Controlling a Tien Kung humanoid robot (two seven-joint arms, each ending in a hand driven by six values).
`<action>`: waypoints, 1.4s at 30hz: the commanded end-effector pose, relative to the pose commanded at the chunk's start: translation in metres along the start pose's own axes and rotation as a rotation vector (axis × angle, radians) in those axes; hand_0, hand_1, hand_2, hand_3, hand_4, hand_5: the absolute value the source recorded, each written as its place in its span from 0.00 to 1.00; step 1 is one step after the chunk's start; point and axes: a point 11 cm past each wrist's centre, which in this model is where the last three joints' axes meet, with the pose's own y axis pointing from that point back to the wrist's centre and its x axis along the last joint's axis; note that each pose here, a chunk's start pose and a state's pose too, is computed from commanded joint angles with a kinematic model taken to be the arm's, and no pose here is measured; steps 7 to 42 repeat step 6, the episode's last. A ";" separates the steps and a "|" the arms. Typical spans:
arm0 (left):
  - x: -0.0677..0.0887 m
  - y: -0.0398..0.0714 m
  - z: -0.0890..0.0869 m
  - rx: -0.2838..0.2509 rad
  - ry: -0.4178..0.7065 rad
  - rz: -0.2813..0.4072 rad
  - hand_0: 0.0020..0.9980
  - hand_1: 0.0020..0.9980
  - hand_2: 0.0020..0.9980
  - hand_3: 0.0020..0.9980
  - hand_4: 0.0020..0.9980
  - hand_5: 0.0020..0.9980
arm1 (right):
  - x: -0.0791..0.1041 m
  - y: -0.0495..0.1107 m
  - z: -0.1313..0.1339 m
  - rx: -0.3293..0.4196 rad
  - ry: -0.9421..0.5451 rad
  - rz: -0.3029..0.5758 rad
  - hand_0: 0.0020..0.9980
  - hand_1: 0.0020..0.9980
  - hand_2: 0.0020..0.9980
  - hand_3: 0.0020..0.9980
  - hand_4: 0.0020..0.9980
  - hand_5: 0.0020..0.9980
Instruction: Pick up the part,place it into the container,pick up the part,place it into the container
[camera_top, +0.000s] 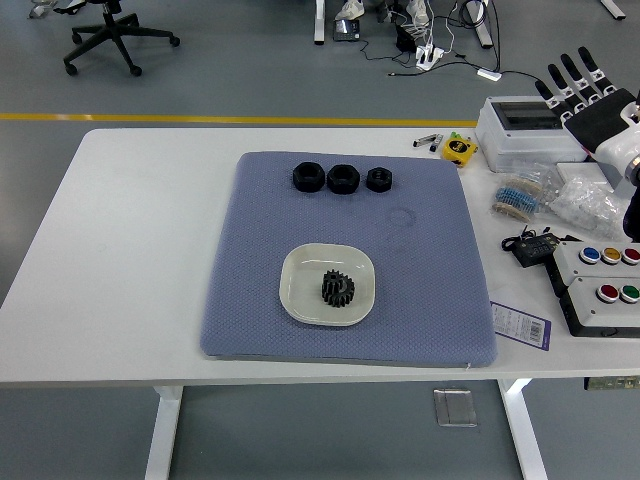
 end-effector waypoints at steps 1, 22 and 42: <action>0.000 0.000 0.000 0.001 -0.001 0.001 0.87 0.84 0.86 0.60 0.54 0.73 | 0.002 -0.001 -0.005 0.036 -0.031 -0.020 0.78 0.77 0.81 0.84 1.00 0.87; 0.001 0.000 -0.001 0.002 -0.001 0.003 0.87 0.84 0.86 0.60 0.54 0.72 | 0.043 0.002 -0.018 0.135 -0.208 0.127 0.82 0.80 0.84 0.90 1.00 0.91; 0.001 0.000 -0.001 0.002 -0.001 0.003 0.87 0.84 0.86 0.60 0.54 0.72 | 0.043 0.002 -0.018 0.135 -0.208 0.127 0.82 0.80 0.84 0.90 1.00 0.91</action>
